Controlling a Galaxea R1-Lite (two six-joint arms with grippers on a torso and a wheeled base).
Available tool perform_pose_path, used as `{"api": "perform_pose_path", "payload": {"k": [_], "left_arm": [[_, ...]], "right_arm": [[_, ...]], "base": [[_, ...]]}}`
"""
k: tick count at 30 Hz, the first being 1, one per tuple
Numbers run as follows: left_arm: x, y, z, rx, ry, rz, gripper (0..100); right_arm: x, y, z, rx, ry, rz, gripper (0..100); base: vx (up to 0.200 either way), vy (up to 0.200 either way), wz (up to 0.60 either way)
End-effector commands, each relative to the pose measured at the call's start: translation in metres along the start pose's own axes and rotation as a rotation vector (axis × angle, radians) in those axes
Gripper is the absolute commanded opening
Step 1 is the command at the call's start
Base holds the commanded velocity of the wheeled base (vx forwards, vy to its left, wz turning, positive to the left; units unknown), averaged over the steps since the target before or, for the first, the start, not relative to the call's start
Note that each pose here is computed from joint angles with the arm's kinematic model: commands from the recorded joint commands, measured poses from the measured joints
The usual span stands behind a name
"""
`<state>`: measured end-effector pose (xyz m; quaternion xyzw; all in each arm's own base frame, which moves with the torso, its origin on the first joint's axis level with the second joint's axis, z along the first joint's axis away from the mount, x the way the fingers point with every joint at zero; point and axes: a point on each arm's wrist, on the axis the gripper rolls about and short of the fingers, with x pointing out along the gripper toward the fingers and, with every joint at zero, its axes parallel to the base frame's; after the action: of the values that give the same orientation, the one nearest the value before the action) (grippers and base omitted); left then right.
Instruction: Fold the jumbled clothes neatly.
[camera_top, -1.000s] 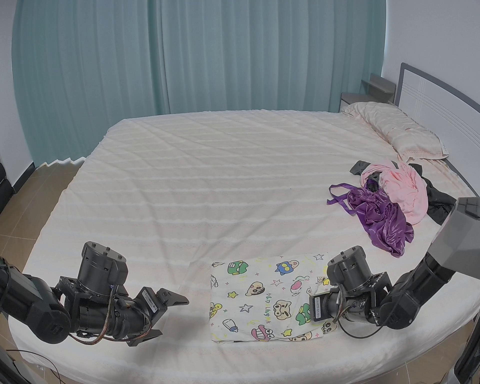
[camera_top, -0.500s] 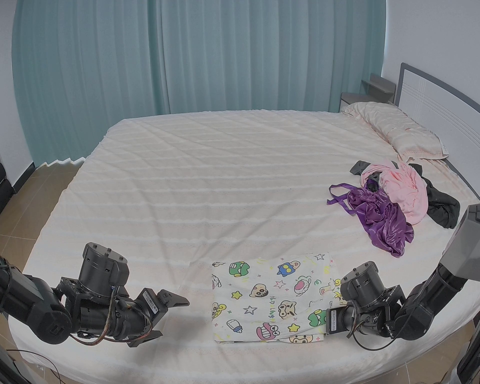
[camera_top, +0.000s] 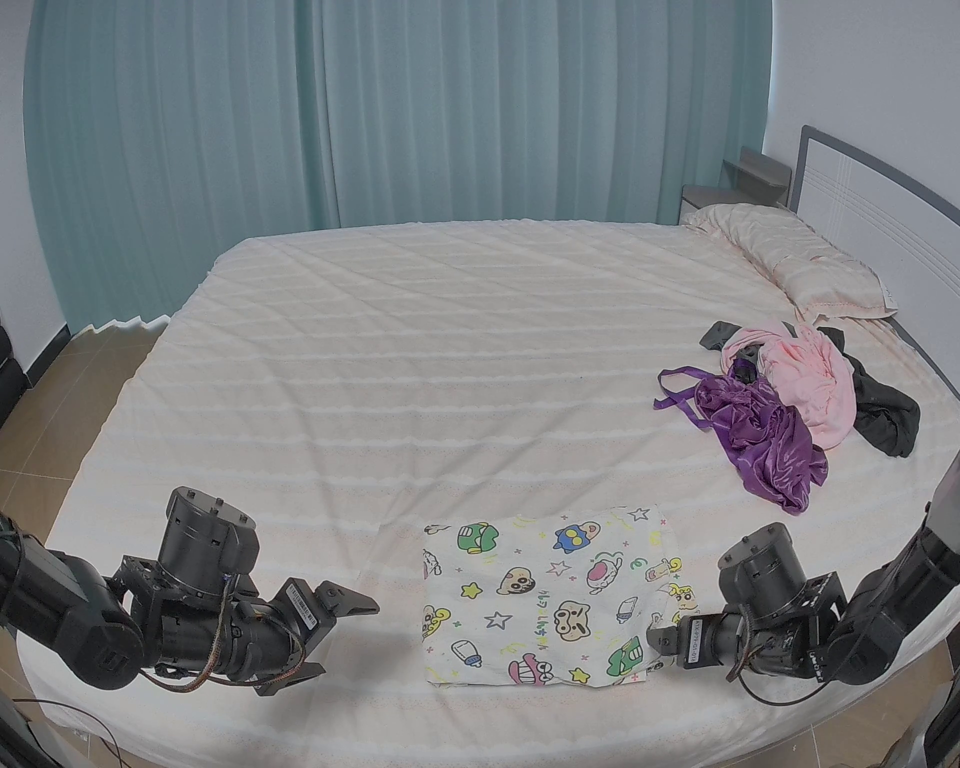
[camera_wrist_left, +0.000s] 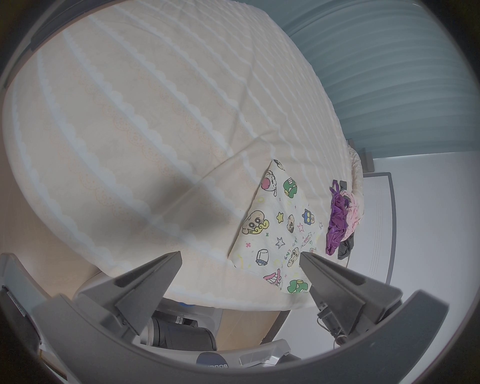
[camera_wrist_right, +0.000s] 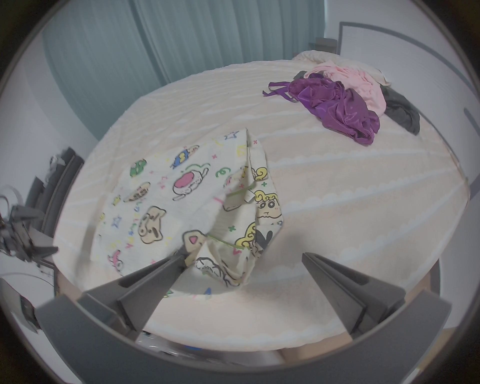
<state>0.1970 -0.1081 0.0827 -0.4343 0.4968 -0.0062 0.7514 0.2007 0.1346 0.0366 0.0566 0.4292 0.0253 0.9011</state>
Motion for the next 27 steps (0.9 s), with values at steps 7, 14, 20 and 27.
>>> {"api": "perform_pose_path", "payload": {"k": [7,14,20,27], "left_arm": [[0.0,0.0,0.0,0.0,0.001,0.002,100],[0.0,0.001,0.0,0.0,0.002,0.003,100],[0.0,0.0,-0.001,0.0,0.013,-0.003,100],[0.0,0.0,-0.001,0.001,0.012,-0.004,100]], "right_arm": [[-0.012,-0.01,0.009,0.107,0.034,0.132,100],[-0.009,-0.015,0.014,0.038,0.088,0.237,100],[0.015,-0.015,0.01,-0.003,0.153,0.267,100],[0.037,-0.013,0.005,-0.005,0.125,0.278,0]], "base": [[0.0,0.0,0.0],[0.0,0.0,0.0],[0.0,0.0,0.0],[0.0,0.0,0.0]]}}
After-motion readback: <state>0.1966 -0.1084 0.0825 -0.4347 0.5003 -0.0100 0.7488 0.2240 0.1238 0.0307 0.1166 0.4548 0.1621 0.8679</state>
